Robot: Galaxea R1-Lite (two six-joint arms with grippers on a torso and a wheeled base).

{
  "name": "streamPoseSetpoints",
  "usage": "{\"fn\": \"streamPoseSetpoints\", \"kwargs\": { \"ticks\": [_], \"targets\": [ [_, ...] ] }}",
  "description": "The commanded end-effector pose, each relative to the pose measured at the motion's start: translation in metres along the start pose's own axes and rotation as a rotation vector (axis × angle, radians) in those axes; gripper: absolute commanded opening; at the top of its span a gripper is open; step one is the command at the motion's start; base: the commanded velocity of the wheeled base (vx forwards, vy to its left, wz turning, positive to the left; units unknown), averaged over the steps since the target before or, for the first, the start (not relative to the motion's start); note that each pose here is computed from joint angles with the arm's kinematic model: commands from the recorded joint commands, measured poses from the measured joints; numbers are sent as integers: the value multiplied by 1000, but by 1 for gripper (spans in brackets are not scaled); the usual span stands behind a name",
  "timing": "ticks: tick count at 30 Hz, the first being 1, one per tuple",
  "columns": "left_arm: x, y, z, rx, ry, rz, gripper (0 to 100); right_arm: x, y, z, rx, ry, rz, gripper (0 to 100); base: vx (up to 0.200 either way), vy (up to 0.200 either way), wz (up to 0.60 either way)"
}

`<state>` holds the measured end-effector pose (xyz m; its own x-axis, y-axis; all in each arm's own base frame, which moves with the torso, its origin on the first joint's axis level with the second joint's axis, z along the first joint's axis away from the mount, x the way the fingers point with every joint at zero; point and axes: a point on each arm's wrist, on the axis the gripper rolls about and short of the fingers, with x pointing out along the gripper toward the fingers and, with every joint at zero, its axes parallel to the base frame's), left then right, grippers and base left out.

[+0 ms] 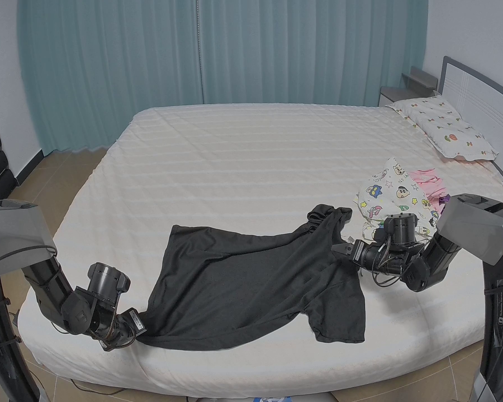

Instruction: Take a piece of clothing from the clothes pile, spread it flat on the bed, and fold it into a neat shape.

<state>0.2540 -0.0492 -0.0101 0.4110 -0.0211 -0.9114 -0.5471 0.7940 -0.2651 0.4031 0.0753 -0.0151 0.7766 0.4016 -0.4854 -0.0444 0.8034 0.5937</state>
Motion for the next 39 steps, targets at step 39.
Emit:
{"fn": "streamPoseSetpoints", "kwargs": {
  "ticks": [39],
  "targets": [
    [-2,1,-2,1,18,-21,0,-67,10,-82,-37,285,-60,100,0,0,0]
  ]
}}
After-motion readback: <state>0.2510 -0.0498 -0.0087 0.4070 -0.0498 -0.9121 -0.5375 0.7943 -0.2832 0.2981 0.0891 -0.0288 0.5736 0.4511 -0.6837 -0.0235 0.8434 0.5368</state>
